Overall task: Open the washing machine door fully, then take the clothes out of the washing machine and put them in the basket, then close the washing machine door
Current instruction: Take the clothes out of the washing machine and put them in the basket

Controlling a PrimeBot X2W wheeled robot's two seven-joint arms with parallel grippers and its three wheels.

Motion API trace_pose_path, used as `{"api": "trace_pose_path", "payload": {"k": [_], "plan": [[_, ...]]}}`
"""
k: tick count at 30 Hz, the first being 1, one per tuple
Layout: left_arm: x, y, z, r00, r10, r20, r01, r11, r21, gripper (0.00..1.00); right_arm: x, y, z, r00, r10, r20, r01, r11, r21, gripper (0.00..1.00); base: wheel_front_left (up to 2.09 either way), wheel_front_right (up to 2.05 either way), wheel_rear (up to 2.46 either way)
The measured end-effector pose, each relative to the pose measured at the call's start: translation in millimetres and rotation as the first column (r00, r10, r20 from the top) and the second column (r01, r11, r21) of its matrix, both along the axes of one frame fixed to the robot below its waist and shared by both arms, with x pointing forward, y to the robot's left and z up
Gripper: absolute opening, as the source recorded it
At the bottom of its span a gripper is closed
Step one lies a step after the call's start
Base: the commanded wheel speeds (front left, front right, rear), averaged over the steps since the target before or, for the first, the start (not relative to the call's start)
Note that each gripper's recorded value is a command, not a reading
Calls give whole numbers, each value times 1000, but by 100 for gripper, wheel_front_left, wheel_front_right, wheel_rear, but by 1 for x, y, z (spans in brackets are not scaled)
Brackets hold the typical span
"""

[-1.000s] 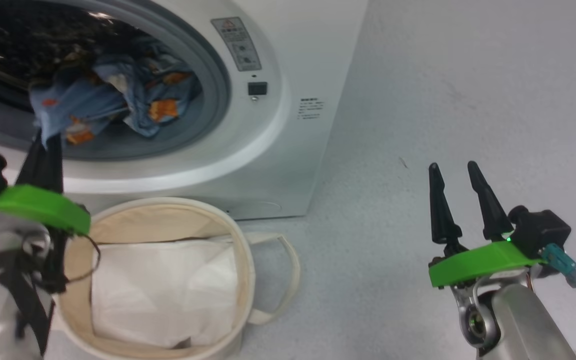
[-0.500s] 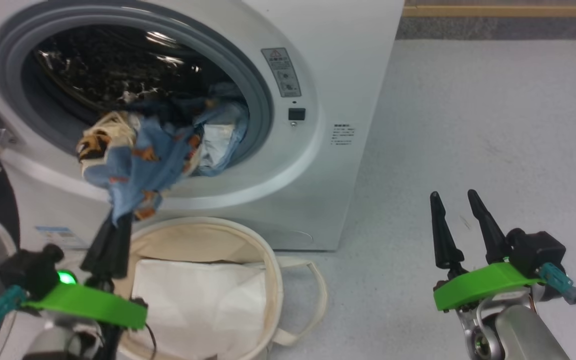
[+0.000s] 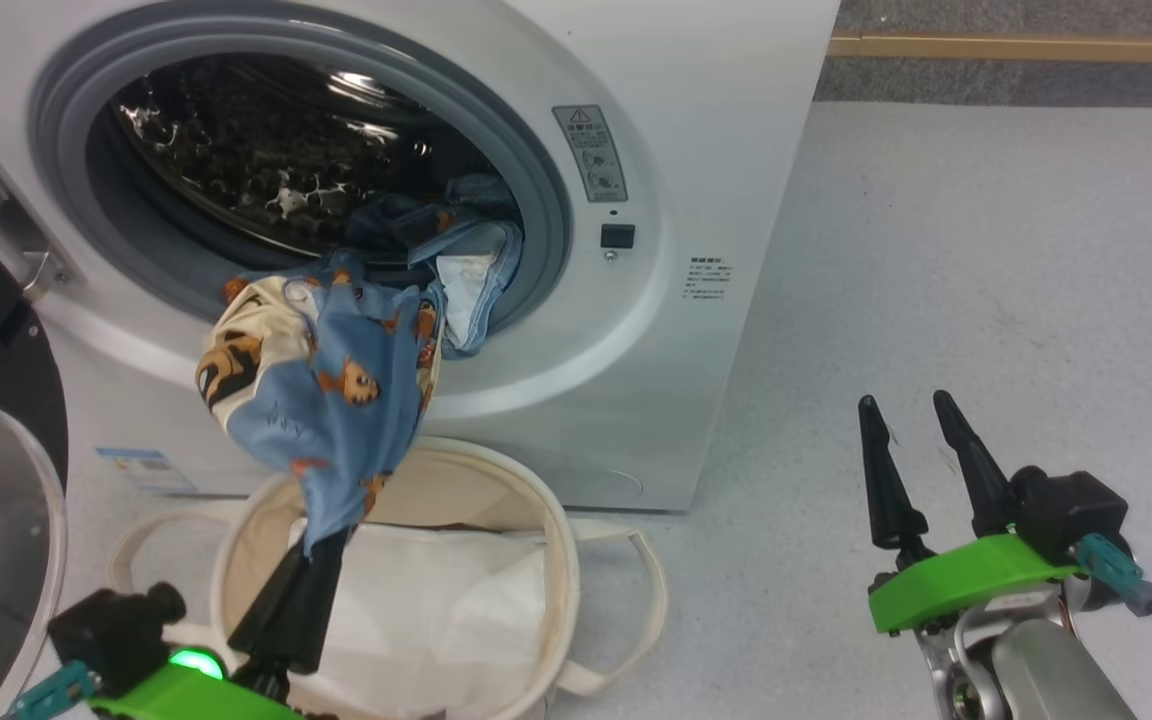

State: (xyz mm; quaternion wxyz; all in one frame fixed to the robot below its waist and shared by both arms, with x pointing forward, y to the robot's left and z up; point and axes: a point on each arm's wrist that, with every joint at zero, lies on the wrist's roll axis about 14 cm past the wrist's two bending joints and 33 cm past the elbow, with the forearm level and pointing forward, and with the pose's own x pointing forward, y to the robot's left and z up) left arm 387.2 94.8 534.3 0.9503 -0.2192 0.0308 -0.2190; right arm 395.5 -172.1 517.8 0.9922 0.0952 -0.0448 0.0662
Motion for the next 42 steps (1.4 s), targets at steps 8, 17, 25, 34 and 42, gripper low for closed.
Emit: {"api": "trace_pose_path", "payload": {"k": [8, 17, 25, 34, 42], "plan": [[2, 4, -82, 972, 15, -235, 6, 996, 86, 0, 4, -5, -11, 999, -11, -32, 11, 1000, -5, 100, 0, 0, 0], [29, 19, -161, 912, 104, -396, -35, 983, 179, 0, 13, -15, -15, 999, -36, -39, 36, 999, -15, 100, 0, 0, 0], [40, 0, -214, 847, 105, -521, 17, 974, 224, 0, 18, -33, -22, 995, -85, -57, 83, 996, -30, 100, 0, 0, 0], [58, -3, -258, 772, 133, -622, 42, 965, 258, 0, 30, -51, -33, 988, -132, -80, 127, 990, -61, 100, 0, 0, 0], [63, -3, -283, 736, 162, -657, 54, 954, 295, 0, 25, -72, -34, 977, -193, -88, 186, 979, -87, 100, 0, 0, 0]]}}
